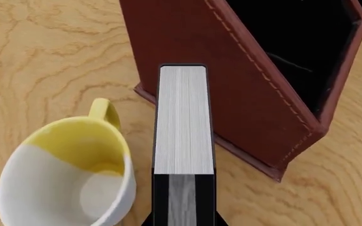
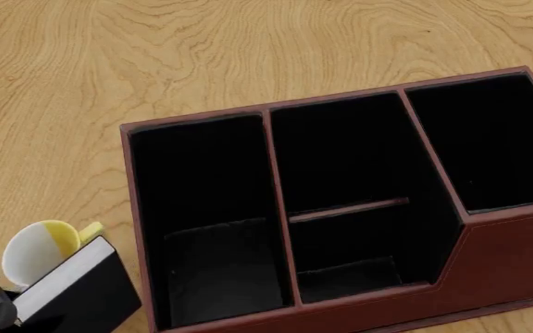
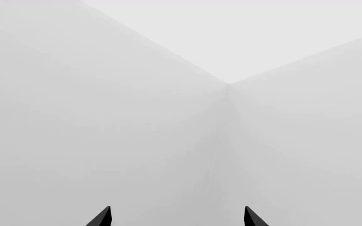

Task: Pick up the book and place it in the back compartment of the caddy.

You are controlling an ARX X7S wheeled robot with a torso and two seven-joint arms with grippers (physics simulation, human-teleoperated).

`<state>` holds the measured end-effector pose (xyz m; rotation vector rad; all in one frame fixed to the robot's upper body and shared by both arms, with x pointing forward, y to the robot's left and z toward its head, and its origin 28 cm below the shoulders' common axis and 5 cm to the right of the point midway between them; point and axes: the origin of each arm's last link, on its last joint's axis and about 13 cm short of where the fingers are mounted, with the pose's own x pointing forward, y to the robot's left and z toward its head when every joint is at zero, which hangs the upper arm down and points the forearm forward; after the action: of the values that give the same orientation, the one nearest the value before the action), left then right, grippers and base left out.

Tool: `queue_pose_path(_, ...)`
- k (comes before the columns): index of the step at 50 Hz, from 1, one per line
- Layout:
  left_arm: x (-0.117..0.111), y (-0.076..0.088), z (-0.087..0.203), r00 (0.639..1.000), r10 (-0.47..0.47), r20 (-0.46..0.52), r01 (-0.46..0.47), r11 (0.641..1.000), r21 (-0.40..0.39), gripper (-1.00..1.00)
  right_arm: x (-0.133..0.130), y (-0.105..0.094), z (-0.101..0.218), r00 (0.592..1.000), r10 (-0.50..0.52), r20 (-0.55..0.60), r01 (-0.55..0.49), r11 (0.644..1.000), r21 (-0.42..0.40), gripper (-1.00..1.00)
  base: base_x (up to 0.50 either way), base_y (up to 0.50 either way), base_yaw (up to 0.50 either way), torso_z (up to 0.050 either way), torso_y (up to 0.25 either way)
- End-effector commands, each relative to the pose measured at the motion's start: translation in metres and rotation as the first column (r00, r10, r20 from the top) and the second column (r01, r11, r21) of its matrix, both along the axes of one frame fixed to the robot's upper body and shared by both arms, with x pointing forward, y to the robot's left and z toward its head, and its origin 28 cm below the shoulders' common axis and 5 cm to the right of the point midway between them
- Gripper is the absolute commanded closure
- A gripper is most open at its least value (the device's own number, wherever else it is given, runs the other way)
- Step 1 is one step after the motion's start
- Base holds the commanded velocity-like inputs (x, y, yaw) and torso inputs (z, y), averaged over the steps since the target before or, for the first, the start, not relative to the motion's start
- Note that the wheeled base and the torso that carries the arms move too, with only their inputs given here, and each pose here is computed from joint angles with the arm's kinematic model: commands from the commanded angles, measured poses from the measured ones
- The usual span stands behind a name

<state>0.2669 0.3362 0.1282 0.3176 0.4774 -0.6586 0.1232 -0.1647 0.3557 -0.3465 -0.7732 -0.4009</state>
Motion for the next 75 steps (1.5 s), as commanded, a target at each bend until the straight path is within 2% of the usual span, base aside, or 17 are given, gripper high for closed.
queue_pose_path(1, -0.012, 0.0, 0.007, 1.0, 0.001, 0.022, 0.0, 0.999, -0.044, 1.0, -0.002, -0.001, -0.001, 1.0, -0.001, 0.002, 0.001, 1.0, 0.004, -1.0, 0.0, 0.0, 0.0, 0.0, 0.0)
queue_pose_path(33, -0.043, 0.01, 0.034, 0.994, 0.021, 0.109, -0.011, 0.995, -0.098, 1.0, -0.005, -0.001, -0.002, 1.0, 0.012, 0.013, -0.012, 1.0, 0.015, -1.0, 0.0, 0.0, 0.0, 0.0, 0.001)
queue_pose_path(51, -0.046, 0.014, 0.056, 0.981, 0.018, 0.195, 0.014, 0.987, -0.159, 1.0, -0.007, -0.002, 0.0, 1.0, 0.015, 0.019, -0.015, 1.0, 0.02, -1.0, 0.0, 0.0, 0.0, 0.0, 0.002)
queue_pose_path(75, -0.055, 0.017, 0.094, 0.954, 0.04, 0.297, 0.019, 0.981, -0.194, 1.0, -0.011, -0.001, 0.002, 0.999, 0.02, 0.03, -0.021, 1.0, 0.018, -1.0, 0.0, 0.0, 0.0, 0.001, 0.001)
